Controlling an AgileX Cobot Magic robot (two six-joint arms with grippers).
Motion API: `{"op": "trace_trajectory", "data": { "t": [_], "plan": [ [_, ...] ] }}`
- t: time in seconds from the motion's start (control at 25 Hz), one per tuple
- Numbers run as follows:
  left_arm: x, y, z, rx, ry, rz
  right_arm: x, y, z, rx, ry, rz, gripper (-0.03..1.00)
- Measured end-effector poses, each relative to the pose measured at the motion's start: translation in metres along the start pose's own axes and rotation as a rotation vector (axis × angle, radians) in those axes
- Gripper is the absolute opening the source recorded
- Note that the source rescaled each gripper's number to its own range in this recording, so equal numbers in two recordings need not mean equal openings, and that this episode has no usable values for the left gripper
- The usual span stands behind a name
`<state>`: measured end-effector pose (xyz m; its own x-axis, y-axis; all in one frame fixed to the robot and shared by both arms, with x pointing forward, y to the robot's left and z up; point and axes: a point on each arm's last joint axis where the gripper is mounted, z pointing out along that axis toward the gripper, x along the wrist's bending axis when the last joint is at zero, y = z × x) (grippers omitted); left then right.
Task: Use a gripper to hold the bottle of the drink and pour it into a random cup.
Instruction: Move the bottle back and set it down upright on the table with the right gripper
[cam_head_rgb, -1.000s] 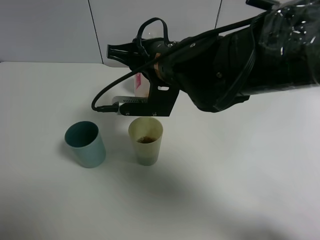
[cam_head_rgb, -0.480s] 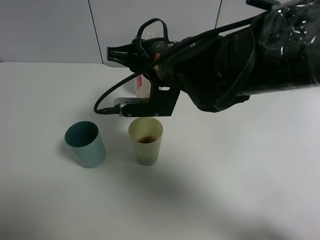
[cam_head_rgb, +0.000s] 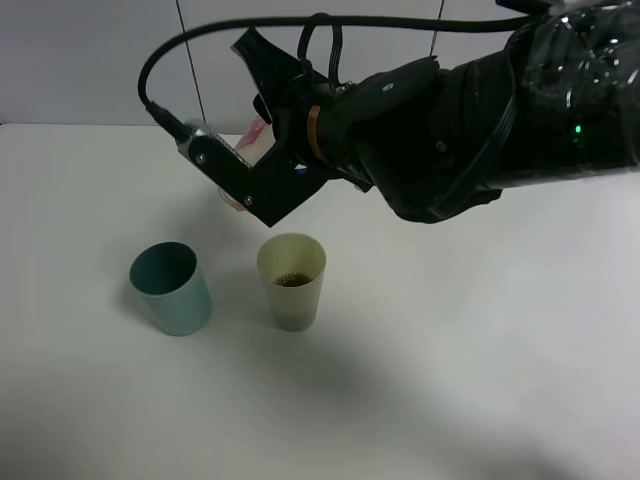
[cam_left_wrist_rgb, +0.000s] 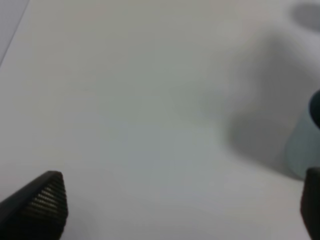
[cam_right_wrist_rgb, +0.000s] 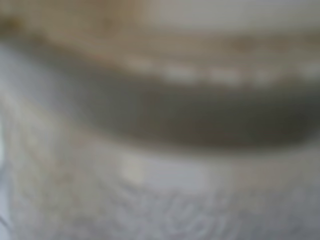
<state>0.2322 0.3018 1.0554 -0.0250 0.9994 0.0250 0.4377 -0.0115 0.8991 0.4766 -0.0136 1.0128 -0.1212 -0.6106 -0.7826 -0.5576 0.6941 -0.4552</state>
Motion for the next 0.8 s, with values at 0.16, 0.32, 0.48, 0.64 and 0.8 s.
{"op": "trace_trajectory", "data": {
  "t": [0.16, 0.32, 0.48, 0.64, 0.8],
  "plan": [
    [0.000, 0.000, 0.000, 0.000, 0.000, 0.000, 0.006, -0.005, 0.003, -0.004, 0.047, 0.310, 0.00],
    [0.000, 0.000, 0.000, 0.000, 0.000, 0.000, 0.011, -0.014, 0.006, 0.010, 0.086, 0.584, 0.00],
    [0.000, 0.000, 0.000, 0.000, 0.000, 0.000, 0.007, -0.028, 0.001, 0.025, 0.074, 0.884, 0.00],
    [0.000, 0.000, 0.000, 0.000, 0.000, 0.000, -0.002, -0.049, -0.012, 0.020, 0.023, 1.203, 0.00],
    [0.000, 0.000, 0.000, 0.000, 0.000, 0.000, -0.010, -0.073, -0.025, -0.003, -0.030, 1.475, 0.00]
  ]
}}
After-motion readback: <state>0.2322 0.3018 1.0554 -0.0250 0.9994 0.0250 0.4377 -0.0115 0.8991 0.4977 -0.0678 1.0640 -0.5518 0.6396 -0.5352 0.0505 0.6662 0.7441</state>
